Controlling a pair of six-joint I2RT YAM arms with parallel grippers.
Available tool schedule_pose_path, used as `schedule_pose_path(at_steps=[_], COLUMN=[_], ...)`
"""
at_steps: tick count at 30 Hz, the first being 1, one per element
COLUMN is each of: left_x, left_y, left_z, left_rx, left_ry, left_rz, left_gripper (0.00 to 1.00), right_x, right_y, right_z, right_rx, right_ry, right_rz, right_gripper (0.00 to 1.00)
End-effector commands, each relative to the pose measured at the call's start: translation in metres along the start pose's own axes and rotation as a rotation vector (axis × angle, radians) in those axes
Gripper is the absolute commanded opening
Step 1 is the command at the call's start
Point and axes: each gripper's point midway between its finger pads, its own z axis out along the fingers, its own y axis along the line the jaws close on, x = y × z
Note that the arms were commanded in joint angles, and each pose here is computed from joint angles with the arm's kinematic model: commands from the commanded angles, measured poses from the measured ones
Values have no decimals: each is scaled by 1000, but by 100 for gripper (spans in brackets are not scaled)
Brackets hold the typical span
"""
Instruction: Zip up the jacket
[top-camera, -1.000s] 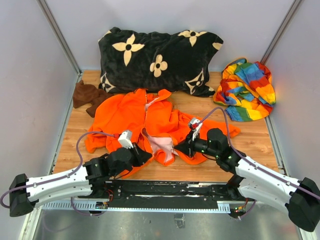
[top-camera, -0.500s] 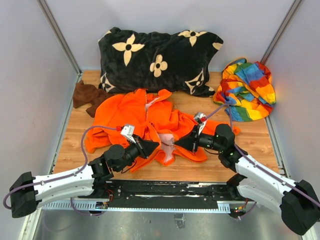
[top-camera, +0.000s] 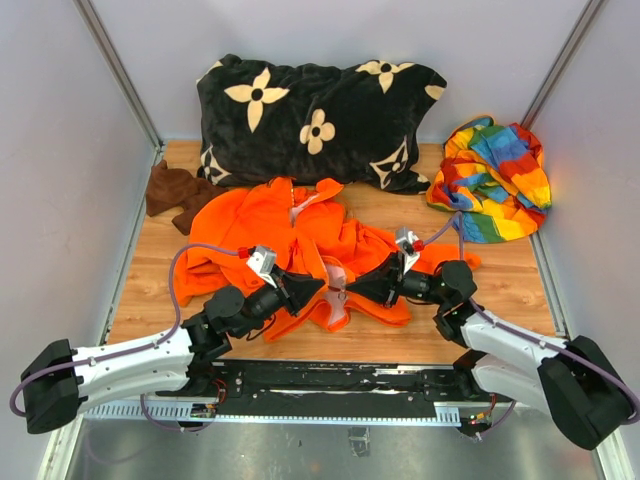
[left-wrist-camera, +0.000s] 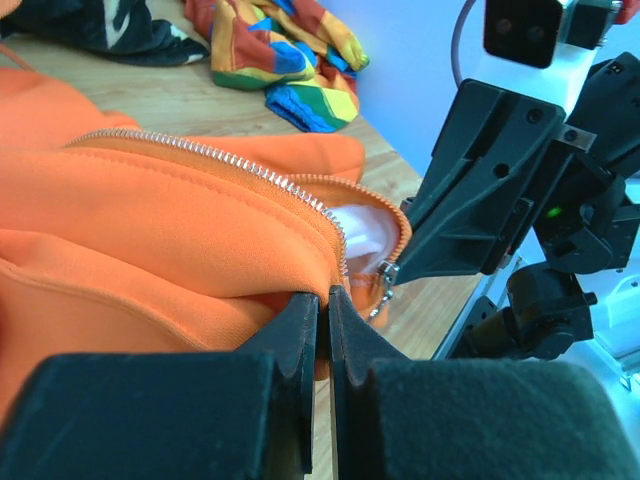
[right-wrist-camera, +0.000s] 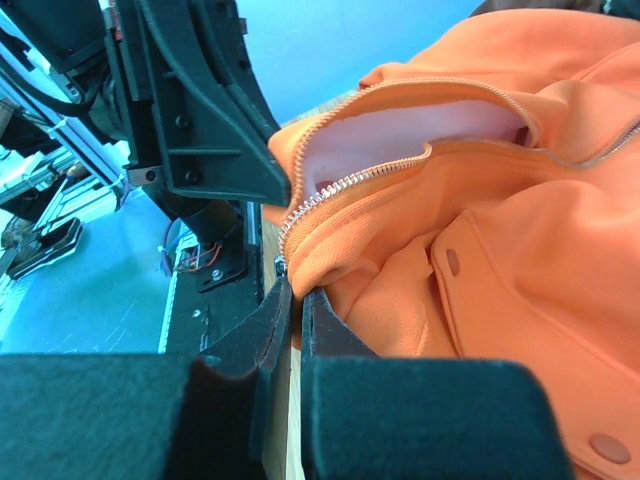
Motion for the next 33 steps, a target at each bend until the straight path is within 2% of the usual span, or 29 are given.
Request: schedule_pose_path(at_steps=[1, 6, 33], left_x=[-36, -38, -34], left_y=[-23, -24, -29], left_z=[4, 4, 9], left_rx=[85, 98, 144], left_ry=[-108, -121, -152], left_rz=[40, 53, 86], left_gripper=[0, 0, 0], right_x=[-25, -27, -27], right_y=[-3, 6, 13], right_z=[1, 5, 22], right_rx=[5, -48, -74], right_ry=[-109, -82, -66], right_rz=[-100, -63, 65], right_gripper=[1, 1, 1])
